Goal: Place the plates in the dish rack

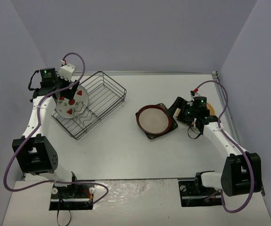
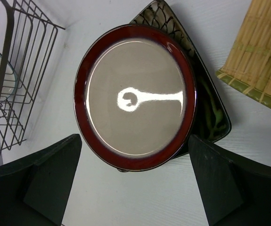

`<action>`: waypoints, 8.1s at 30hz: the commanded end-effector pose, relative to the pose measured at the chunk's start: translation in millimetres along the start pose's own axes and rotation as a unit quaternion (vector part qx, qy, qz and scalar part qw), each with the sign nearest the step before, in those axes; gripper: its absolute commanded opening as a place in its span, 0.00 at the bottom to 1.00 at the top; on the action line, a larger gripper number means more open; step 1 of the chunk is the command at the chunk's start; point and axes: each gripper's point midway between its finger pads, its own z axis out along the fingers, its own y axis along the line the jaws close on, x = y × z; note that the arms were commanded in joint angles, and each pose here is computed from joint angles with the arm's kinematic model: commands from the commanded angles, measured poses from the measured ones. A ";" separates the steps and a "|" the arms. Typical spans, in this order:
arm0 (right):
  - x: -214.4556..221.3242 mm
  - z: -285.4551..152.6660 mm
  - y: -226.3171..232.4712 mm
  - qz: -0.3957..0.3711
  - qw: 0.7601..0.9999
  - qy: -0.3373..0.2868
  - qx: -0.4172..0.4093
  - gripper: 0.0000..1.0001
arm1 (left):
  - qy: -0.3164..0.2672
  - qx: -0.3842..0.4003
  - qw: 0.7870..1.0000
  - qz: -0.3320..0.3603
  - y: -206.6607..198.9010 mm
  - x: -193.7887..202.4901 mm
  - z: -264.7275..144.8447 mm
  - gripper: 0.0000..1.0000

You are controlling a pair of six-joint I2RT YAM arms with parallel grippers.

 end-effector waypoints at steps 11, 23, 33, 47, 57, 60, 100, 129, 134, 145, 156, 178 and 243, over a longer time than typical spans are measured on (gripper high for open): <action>15.1 39.6 -28.6 0.001 0.996 0.025 0.083 0.77 | -0.143 -0.067 0.946 -0.284 4.0 -82.2 -120.5 0.97; 34.4 62.3 -45.7 0.000 0.992 0.053 0.110 0.49 | -0.148 0.078 0.926 -0.339 -89.4 -89.9 -149.8 0.97; 52.5 73.0 -64.3 0.018 0.989 0.068 0.128 0.26 | -0.140 0.175 0.893 -0.389 -143.5 -97.3 -157.2 0.97; 40.4 56.0 -29.1 0.069 0.995 0.055 0.047 0.00 | -0.095 0.289 0.845 -0.441 -242.7 -103.4 -143.8 0.97; 5.3 20.5 -12.9 0.092 0.996 0.002 0.012 0.00 | -0.083 0.278 0.857 -0.426 -254.8 -101.4 -137.1 0.97; 3.3 9.7 -25.2 0.097 0.995 -0.009 0.021 0.00 | -0.084 0.267 0.865 -0.417 -250.7 -101.8 -137.4 0.97; 32.3 -7.6 -63.5 0.106 0.994 0.007 0.036 0.42 | -0.052 0.264 0.881 -0.390 -255.4 -91.3 -129.3 0.97; 72.8 32.4 -47.8 0.171 0.981 0.072 -0.050 0.70 | -0.049 0.264 0.884 -0.383 -254.4 -88.8 -133.9 0.97; 79.1 30.8 -45.5 0.174 0.980 0.081 -0.056 0.67 | -0.045 0.263 0.885 -0.382 -255.5 -87.2 -130.6 0.97; 89.7 29.1 -44.8 0.185 0.976 0.090 -0.069 0.54 | -0.040 0.265 0.883 -0.385 -257.4 -85.7 -130.2 0.97; 82.4 23.9 -36.6 0.189 0.975 0.083 -0.082 0.31 | -0.041 0.259 0.884 -0.387 -254.8 -82.6 -133.4 0.97; 20.0 -16.7 30.6 0.178 0.968 0.026 -0.176 0.00 | -0.056 0.286 0.870 -0.397 -258.1 -99.0 -140.8 0.97; -46.0 -98.0 194.3 0.052 0.875 -0.032 -0.480 0.00 | -0.111 0.511 0.729 -0.441 -307.7 -200.4 -152.5 0.00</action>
